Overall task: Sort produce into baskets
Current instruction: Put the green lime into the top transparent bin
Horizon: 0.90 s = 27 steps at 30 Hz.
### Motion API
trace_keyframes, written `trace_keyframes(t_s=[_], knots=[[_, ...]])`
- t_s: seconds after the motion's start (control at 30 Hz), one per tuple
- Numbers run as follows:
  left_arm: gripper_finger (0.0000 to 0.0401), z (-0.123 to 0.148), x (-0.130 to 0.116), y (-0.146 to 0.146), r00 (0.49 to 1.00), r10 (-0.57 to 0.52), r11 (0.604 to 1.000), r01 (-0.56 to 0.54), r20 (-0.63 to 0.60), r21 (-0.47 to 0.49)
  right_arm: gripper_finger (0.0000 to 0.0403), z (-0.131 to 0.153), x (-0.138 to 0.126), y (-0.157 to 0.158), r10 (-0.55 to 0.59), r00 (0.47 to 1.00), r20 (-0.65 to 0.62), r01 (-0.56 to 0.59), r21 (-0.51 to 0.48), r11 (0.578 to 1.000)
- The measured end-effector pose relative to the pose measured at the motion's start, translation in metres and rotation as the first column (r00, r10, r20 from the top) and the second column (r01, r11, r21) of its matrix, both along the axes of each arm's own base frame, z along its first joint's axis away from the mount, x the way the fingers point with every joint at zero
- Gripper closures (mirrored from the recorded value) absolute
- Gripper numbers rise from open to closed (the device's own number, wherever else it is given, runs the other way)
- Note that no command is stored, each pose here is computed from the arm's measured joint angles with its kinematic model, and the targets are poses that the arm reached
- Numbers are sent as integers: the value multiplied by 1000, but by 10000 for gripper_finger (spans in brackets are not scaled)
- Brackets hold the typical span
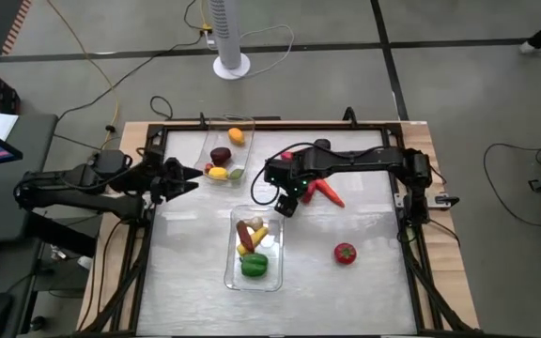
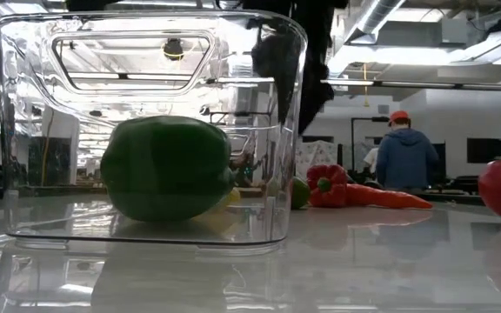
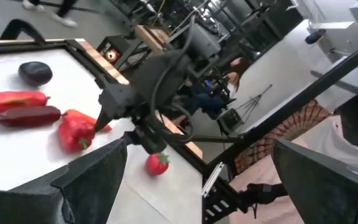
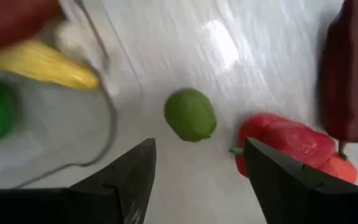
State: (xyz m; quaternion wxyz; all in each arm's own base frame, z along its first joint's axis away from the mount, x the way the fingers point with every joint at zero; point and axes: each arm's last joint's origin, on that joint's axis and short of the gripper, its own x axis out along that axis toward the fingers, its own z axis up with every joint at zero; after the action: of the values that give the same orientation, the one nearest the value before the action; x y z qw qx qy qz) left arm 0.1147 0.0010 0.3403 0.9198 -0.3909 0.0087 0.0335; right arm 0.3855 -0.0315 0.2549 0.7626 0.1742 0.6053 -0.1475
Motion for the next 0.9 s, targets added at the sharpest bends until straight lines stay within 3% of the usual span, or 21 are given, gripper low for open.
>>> trace_keyframes(t_s=[0.23,0.37,0.5,0.7,0.9], knots=[[15,-3,-8,1,999,34,999,-33,-30,20,133,-23,-2,20,239,971,-23,-239,-6,971],[15,-5,-8,1,998,36,999,-35,-49,29,133,-35,-3,24,368,930,7,-368,44,929],[15,-6,-8,1,997,37,998,-34,-65,49,133,-36,-1,24,491,870,34,-492,16,871],[15,-7,-8,2,994,80,995,-75,-74,66,132,-36,2,12,606,794,36,-602,-82,794],[15,-7,-9,5,984,162,985,-156,-72,79,132,-45,0,-3,675,737,23,-670,-107,735]])
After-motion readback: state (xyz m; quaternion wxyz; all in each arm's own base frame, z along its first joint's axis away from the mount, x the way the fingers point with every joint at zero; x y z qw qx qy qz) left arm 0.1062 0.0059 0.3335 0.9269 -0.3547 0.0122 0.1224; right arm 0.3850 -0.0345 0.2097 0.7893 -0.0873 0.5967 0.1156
